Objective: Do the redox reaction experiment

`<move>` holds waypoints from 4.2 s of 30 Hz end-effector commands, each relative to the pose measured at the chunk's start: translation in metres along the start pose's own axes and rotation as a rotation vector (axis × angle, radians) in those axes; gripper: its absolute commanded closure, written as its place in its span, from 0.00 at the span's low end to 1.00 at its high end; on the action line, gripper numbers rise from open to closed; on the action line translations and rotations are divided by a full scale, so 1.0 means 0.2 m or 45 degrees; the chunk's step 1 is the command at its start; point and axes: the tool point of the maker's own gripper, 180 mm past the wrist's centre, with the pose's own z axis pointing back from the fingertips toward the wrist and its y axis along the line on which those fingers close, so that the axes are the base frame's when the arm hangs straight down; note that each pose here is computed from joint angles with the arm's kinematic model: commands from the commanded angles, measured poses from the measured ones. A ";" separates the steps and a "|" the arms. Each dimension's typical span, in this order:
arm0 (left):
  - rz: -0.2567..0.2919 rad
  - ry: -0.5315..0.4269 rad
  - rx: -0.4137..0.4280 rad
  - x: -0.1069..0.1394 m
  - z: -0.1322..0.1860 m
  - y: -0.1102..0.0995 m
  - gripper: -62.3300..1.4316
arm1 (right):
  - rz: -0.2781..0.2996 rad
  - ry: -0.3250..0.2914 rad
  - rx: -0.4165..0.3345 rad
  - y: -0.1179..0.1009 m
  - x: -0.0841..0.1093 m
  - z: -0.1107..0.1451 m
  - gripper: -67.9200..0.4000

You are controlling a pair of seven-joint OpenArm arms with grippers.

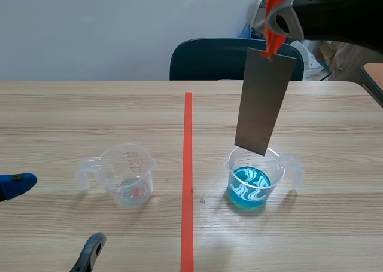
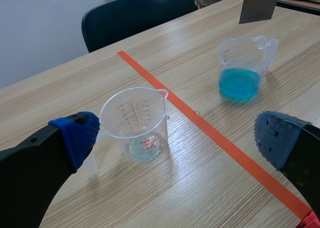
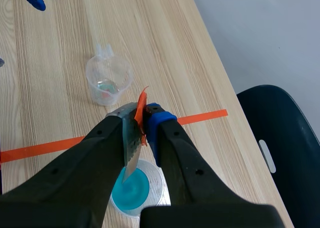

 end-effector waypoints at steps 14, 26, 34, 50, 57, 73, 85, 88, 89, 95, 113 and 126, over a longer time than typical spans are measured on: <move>0.016 -0.023 0.006 0.02 0.00 -0.01 0.00 | 0.018 -0.031 -0.004 -0.01 0.03 0.01 0.99; 0.016 -0.023 0.006 0.02 0.00 -0.01 0.00 | 0.018 -0.031 -0.004 -0.01 0.03 0.01 0.99; 0.016 -0.023 0.006 0.02 0.00 -0.01 0.00 | 0.018 -0.031 -0.004 -0.01 0.03 0.01 0.99; 0.016 -0.023 0.006 0.02 0.00 -0.01 0.00 | 0.018 -0.032 -0.004 -0.01 0.03 0.01 0.99; 0.016 -0.023 0.006 0.02 0.00 -0.01 0.00 | 0.018 -0.032 -0.004 -0.01 0.03 0.01 0.99; -0.024 -0.070 -0.024 0.06 0.02 -0.03 0.00 | 0.010 -0.041 0.002 0.00 0.04 0.01 0.99; -0.067 -0.072 0.003 0.08 0.15 0.03 0.00 | 0.015 -0.057 0.003 0.00 0.06 0.01 0.99; -0.087 -0.039 -0.026 0.06 0.17 0.01 0.00 | 0.015 -0.071 -0.001 -0.01 0.07 0.01 0.99; -0.090 -0.028 -0.034 0.05 0.18 0.00 0.00 | 0.017 -0.079 -0.002 -0.01 0.07 0.00 0.99; -0.066 -0.005 -0.052 0.05 0.25 -0.04 0.00 | 0.038 -0.097 0.050 0.02 0.10 -0.05 0.99; -0.040 0.047 -0.068 0.02 0.30 -0.07 0.00 | 0.045 -0.118 0.086 0.05 0.13 -0.09 0.99; 0.019 0.071 0.001 0.00 0.30 -0.03 0.00 | 0.108 -0.147 0.130 0.04 0.20 -0.19 0.99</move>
